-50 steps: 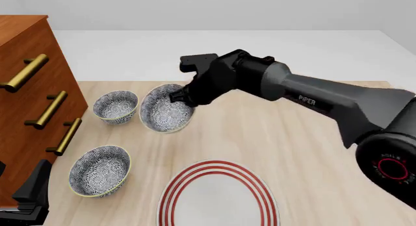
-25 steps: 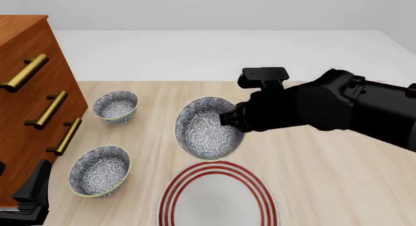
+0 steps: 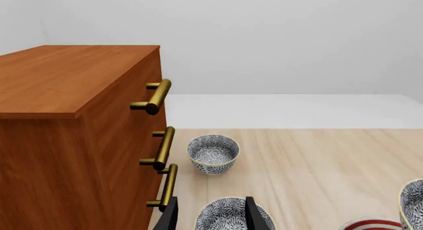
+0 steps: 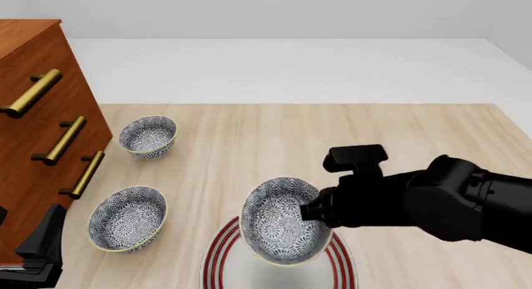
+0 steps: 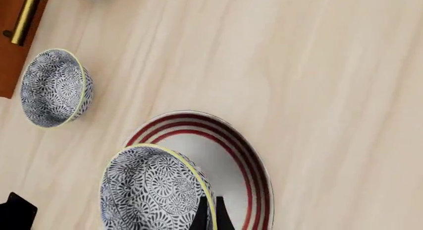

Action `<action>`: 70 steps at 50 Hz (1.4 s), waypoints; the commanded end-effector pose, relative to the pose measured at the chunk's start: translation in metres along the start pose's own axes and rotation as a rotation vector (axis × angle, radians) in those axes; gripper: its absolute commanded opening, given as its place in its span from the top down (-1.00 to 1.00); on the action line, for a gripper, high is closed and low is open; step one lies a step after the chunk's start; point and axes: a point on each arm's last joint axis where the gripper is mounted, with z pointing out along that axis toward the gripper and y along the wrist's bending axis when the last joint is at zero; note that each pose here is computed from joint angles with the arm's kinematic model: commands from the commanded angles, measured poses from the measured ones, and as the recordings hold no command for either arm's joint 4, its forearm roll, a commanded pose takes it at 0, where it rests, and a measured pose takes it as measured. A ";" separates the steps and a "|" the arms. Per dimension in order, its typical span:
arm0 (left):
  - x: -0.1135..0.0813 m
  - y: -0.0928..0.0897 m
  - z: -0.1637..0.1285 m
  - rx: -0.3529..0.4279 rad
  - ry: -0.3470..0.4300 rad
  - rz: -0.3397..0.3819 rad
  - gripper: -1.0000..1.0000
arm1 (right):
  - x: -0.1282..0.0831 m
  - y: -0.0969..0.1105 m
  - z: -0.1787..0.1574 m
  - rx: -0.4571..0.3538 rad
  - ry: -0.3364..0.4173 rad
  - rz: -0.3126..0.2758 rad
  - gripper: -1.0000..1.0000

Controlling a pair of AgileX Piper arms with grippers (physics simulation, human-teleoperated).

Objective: Pick up the bowl and put it in the middle on the plate.

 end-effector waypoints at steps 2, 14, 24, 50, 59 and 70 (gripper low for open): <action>0.000 0.000 0.000 0.000 0.000 0.000 -1.00 | 0.017 -0.001 0.010 -0.006 0.028 0.018 1.00; 0.000 0.000 0.000 0.000 0.000 0.000 -1.00 | 0.025 0.000 0.022 -0.007 0.048 0.025 1.00; 0.000 0.000 0.000 0.000 0.000 0.000 -1.00 | 0.033 0.002 0.030 -0.008 0.068 0.032 1.00; 0.000 0.000 0.000 0.000 0.000 0.000 -1.00 | 0.045 0.003 0.046 -0.009 0.096 0.041 1.00; 0.000 0.000 0.000 0.000 0.000 0.000 -1.00 | 0.048 0.001 0.049 -0.005 0.100 0.049 1.00; 0.000 0.000 0.000 0.000 0.000 0.000 -1.00 | 0.052 -0.001 0.054 -0.001 0.105 0.062 1.00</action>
